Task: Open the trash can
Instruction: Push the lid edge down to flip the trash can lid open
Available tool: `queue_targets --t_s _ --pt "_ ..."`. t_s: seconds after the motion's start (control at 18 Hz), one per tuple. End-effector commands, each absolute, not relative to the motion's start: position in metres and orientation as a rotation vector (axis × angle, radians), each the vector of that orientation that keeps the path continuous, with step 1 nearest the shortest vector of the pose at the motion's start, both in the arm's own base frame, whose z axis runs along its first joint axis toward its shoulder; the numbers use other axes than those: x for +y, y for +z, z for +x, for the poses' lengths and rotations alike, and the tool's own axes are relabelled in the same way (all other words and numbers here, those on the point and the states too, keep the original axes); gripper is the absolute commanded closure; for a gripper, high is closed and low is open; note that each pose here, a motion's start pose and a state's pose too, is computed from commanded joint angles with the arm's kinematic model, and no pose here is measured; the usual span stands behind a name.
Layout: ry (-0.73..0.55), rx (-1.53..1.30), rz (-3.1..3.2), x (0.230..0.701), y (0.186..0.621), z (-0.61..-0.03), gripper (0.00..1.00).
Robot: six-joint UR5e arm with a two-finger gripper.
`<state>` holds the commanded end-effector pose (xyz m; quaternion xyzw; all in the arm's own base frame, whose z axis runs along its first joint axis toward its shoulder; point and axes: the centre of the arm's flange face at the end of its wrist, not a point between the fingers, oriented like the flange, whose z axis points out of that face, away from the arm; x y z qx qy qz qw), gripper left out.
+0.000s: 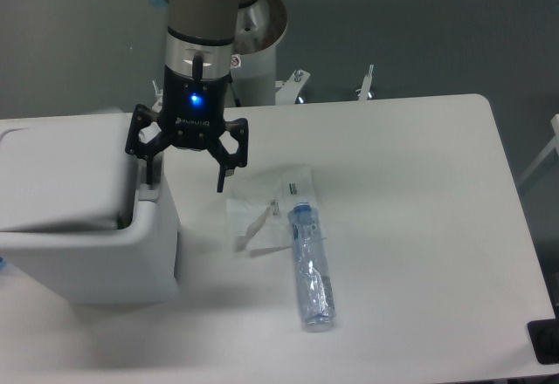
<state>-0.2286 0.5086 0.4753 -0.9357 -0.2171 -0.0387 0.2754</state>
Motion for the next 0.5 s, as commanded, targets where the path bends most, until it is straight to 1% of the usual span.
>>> queue_targets --t_s 0.17,0.39,0.5 --pt "-0.105 -0.585 -2.511 0.51 0.477 -0.23 0.0" --pt "-0.079 -0.596 -2.438 0.507 0.518 -0.228 0.0" --pt "-0.037 -0.583 -2.422 0.499 0.532 -0.228 0.0"
